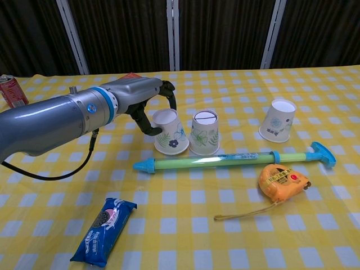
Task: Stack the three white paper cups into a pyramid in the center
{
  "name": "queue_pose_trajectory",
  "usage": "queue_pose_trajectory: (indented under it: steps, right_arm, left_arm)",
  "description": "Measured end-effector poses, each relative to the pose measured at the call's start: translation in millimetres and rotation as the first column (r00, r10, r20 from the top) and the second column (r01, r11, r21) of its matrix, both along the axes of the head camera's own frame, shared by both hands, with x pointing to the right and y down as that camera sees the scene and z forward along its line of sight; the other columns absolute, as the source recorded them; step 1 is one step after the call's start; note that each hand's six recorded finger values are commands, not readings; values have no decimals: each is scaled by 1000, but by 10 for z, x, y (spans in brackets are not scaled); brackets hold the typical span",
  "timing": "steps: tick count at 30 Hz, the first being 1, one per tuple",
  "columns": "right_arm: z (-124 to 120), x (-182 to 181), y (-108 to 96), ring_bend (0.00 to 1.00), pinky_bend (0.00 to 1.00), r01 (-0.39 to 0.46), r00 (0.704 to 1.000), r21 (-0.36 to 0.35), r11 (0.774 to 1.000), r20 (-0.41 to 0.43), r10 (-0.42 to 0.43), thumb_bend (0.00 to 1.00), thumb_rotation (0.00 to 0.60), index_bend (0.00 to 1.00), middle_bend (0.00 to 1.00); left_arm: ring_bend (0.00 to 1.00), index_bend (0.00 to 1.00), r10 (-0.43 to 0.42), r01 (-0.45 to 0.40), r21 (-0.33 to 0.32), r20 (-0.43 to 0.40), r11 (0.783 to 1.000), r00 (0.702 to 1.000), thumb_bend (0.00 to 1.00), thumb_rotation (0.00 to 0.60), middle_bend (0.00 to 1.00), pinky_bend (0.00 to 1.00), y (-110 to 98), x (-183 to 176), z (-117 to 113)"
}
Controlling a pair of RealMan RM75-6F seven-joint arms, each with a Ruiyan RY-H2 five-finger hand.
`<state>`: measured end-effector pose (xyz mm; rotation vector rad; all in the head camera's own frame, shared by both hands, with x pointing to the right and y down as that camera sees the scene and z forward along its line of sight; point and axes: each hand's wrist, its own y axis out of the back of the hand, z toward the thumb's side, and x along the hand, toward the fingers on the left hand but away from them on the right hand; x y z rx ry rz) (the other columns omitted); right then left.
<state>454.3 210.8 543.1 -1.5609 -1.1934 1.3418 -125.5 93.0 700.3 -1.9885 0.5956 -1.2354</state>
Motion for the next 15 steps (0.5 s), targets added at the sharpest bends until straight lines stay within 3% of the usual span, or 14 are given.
queue_pose_trajectory:
  steps: [7,11,15]
  right_arm:
    - [5,-14,3,0,0,6,1000,0,1000,-11,-6,77,600,25,0]
    - [25,-26,12,0,0,10,1000,-7,1000,-17,-11,77,600,25,0]
    - [52,-38,26,0,0,16,999,-15,1000,-30,-17,78,600,25,0]
  left_arm:
    - [0,131,7,-7,8,4,1000,1000,226,600,0,0,46,-20,0]
    - [0,62,-5,5,28,-18,1000,1000,225,600,0,0,52,-60,-68]
    - [0,55,-24,26,52,-37,998,999,225,600,0,0,70,-177,-159]
